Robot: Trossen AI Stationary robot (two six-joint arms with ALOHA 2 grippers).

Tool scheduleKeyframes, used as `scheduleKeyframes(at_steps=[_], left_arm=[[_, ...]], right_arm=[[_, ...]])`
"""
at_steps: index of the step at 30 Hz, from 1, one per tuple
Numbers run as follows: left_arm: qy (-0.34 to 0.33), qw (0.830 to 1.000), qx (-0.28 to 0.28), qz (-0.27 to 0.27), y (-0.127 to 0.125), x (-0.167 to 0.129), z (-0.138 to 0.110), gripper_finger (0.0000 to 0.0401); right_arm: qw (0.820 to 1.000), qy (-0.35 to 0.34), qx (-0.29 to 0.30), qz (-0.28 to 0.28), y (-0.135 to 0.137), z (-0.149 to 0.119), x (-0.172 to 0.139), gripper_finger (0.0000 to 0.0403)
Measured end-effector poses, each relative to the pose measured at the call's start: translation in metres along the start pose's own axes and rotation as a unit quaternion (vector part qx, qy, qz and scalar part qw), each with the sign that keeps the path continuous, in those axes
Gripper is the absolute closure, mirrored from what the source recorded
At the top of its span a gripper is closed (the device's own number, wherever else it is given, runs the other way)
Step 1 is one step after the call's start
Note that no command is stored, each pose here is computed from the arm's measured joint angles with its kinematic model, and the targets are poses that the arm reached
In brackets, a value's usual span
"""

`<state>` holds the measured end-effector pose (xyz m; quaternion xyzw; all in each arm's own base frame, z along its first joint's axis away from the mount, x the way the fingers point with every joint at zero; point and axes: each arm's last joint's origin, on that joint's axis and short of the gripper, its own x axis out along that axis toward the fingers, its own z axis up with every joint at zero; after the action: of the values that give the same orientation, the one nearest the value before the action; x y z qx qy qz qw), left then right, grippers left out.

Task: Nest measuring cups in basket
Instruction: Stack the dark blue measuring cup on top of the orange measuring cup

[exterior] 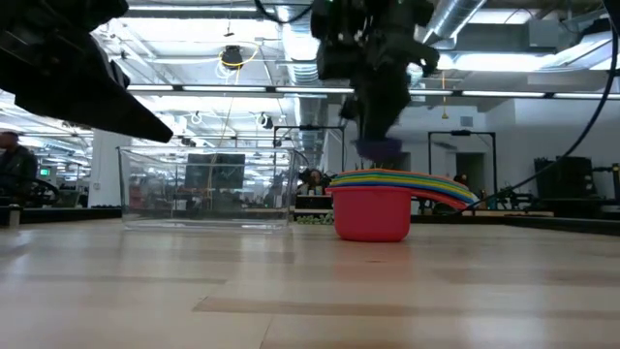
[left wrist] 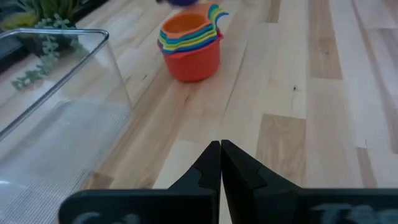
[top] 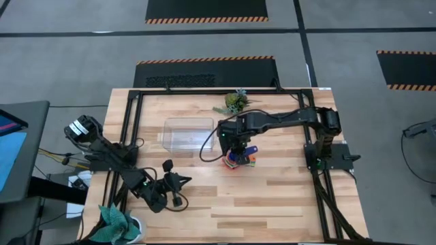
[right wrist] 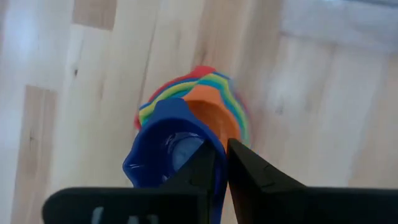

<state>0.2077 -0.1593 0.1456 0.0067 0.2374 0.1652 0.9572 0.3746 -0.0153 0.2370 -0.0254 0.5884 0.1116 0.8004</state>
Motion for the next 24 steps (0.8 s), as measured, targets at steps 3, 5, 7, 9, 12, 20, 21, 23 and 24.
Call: scheduleKeyframes(at_steps=[3, 5, 7, 9, 12, 20, 21, 23, 24], left_arm=[[-0.006, 1.0, 0.003, 0.004, -0.001, -0.002, -0.001, 0.0401], [-0.01, 1.0, 0.002, 0.009, -0.001, -0.002, 0.0, 0.0401], [-0.011, 1.0, 0.002, 0.009, -0.001, -0.002, 0.0, 0.0401], [-0.011, 1.0, 0.005, 0.011, 0.0, -0.001, 0.0, 0.0401], [-0.011, 1.0, 0.005, 0.015, 0.001, 0.0, 0.001, 0.0401], [-0.006, 1.0, 0.001, 0.012, 0.002, 0.002, 0.001, 0.0401], [-0.005, 1.0, 0.001, 0.01, 0.001, 0.002, 0.001, 0.0401], [-0.003, 1.0, 0.001, 0.007, 0.001, 0.002, 0.001, 0.0401], [-0.002, 1.0, 0.001, 0.006, 0.001, 0.002, 0.001, 0.0401]], right_arm=[[1.0, 0.005, 0.002, 0.01, -0.001, -0.008, 0.016, 0.0345], [1.0, 0.002, 0.001, 0.011, -0.001, -0.009, 0.02, 0.0345], [1.0, -0.001, 0.0, 0.01, -0.001, -0.01, 0.021, 0.0345], [1.0, -0.014, -0.008, 0.006, -0.001, -0.007, 0.021, 0.0345], [1.0, -0.022, -0.015, 0.005, 0.0, -0.005, 0.021, 0.0345], [1.0, -0.019, 0.005, 0.007, 0.001, -0.006, 0.021, 0.0345], [1.0, -0.019, 0.005, 0.007, 0.002, -0.006, 0.021, 0.0345], [1.0, -0.019, 0.009, 0.009, 0.002, -0.006, 0.021, 0.0345], [1.0, -0.018, 0.01, 0.009, 0.002, -0.006, 0.021, 0.0345]])
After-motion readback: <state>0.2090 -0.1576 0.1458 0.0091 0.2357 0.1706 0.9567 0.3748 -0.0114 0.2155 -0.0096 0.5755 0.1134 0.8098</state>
